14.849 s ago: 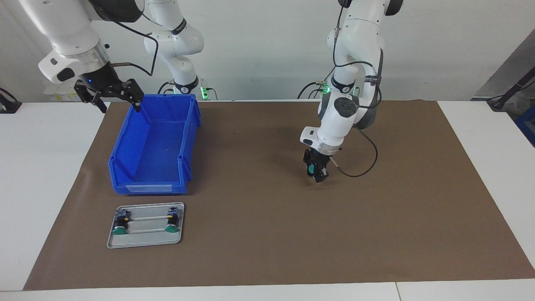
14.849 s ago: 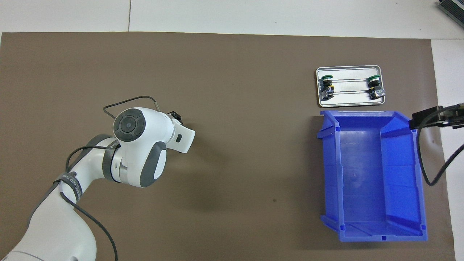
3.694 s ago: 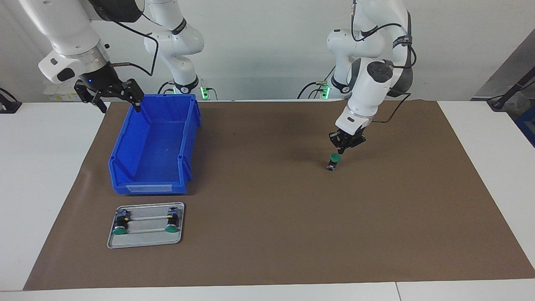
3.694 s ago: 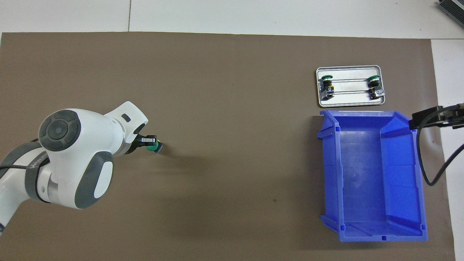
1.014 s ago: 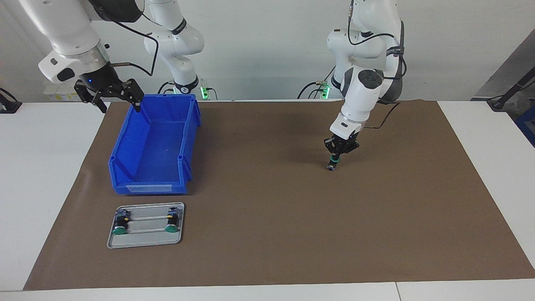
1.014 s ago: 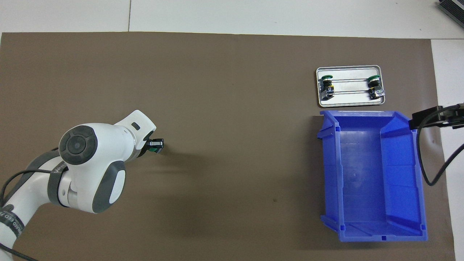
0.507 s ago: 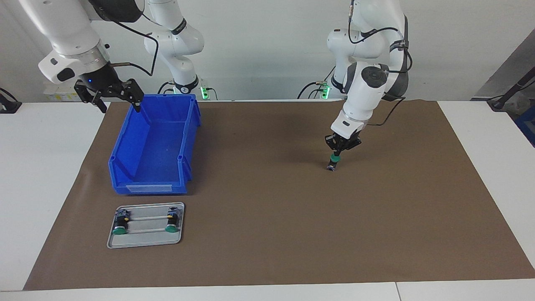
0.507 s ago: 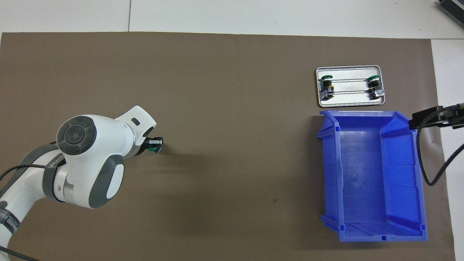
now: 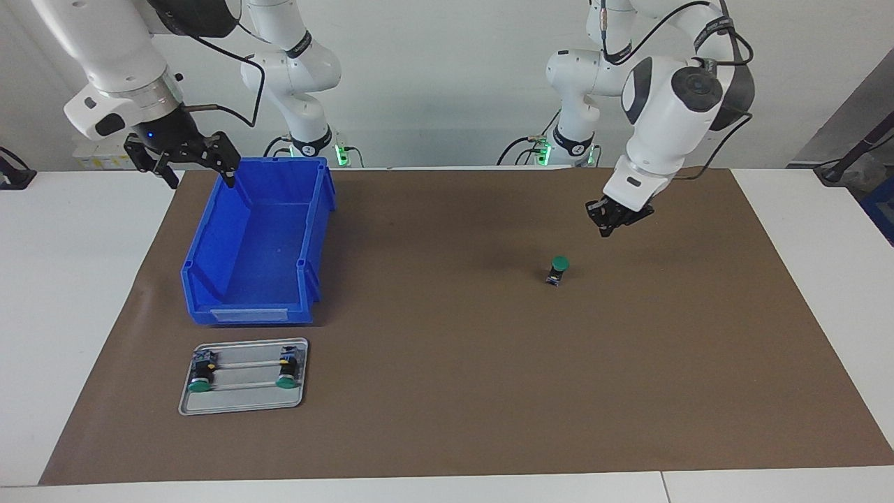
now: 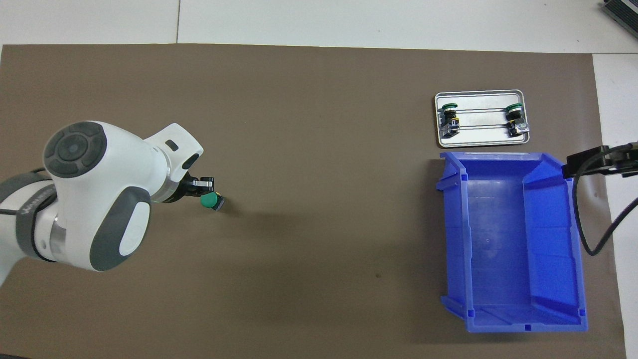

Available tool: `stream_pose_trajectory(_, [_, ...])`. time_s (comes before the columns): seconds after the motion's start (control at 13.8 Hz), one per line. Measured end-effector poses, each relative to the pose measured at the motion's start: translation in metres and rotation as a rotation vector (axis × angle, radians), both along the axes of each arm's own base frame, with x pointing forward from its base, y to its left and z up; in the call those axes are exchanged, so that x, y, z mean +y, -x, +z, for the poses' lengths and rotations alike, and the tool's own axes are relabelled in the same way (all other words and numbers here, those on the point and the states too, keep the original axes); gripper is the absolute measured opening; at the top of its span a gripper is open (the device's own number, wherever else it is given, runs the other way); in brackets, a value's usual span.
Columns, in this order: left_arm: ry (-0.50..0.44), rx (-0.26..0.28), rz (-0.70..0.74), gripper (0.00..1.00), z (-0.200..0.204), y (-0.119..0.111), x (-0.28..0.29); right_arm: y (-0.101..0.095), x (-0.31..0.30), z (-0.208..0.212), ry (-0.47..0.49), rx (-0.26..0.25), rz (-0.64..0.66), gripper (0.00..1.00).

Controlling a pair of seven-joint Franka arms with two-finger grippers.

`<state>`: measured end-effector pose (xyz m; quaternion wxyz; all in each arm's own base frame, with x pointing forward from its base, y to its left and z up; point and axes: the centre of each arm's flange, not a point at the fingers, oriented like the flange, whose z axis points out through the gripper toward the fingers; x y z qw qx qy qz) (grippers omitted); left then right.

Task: Place and press button with both arms
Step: 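Withdraw the left gripper while the right gripper reaches the button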

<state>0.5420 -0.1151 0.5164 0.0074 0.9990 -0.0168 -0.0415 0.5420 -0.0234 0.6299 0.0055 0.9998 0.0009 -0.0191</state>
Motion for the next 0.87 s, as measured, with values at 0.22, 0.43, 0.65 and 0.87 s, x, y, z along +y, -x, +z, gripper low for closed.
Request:
stream_pose_trajectory(0.22, [-0.022,0.035,-0.048,0.01,0.034,-0.003,0.048,0.000,0.000,0.000,0.000,0.001,0.000,1.00])
stream_pose_trajectory(0.43, [-0.047,0.057,-0.049,0.01,0.073,0.002,0.066,0.000,0.001,0.000,0.000,-0.002,0.001,1.00])
stream_pose_trajectory(0.65, [-0.052,0.085,-0.051,0.01,0.103,0.007,0.065,-0.006,0.023,0.004,-0.024,-0.047,0.028,1.00])
stream_pose_trajectory(0.87, [-0.050,0.067,-0.054,0.03,0.118,-0.003,0.062,-0.016,0.107,-0.001,-0.050,-0.110,-0.021,1.00])
